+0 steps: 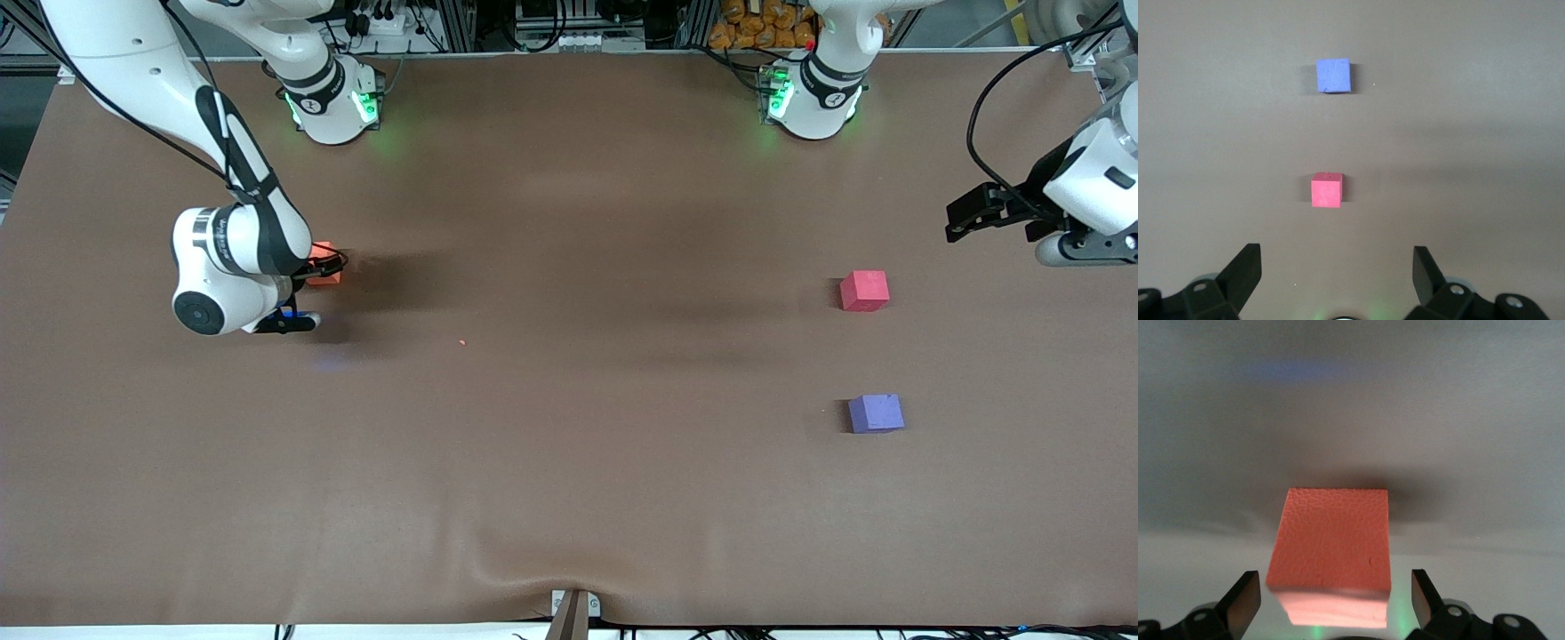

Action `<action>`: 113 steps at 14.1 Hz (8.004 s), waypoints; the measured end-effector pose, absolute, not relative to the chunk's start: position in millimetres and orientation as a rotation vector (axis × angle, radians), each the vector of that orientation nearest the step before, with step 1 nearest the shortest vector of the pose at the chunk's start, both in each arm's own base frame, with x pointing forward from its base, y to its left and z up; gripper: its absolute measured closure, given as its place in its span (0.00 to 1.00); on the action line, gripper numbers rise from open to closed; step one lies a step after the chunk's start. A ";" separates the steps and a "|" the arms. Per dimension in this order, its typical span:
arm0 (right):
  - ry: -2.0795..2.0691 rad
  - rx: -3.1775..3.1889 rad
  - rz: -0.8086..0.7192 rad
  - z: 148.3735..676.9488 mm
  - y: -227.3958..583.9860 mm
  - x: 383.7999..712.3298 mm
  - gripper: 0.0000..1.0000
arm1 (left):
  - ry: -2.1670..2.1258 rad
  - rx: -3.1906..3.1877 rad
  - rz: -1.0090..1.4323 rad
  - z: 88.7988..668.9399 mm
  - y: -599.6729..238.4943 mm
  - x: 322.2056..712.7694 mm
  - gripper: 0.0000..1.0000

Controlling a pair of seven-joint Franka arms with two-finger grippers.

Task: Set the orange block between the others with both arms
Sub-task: 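Lift the orange cube with the right gripper and carry it toward the table middle, then lower the orange cube onto the table middle and open the right gripper, then grasp the orange cube with the left gripper while the right gripper withdraws, then carry the orange cube with the left gripper between the pink and purple cubes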

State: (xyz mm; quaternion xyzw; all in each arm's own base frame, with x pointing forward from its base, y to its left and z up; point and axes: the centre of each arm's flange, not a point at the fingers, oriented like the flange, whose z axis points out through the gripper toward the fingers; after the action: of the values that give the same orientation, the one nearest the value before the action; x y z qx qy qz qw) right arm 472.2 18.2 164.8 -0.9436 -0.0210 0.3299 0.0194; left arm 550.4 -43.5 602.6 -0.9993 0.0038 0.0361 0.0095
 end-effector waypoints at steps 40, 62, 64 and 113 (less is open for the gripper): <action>-0.144 -2.983 0.313 339.6 336.7 656.5 0.00 | 0.049 -3.137 0.059 587.0 -74.7 565.6 0.00; 0.006 -3.131 0.409 397.8 99.1 699.3 0.00 | -0.524 -3.226 -0.047 270.9 -528.4 539.1 0.00; 0.028 -3.134 0.405 400.3 87.8 700.4 0.00 | -0.497 -3.236 -0.054 246.8 -540.1 530.2 0.00; 0.155 -3.118 0.114 648.2 2.6 540.3 0.00 | -0.054 -3.156 0.113 267.1 0.4 604.6 0.50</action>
State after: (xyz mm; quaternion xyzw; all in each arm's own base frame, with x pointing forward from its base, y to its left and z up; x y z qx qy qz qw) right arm 540.3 2.6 648.2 -0.9981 0.0496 0.0365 0.0087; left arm 604.6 0.4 267.1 -0.9992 -0.0172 0.0358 -0.0083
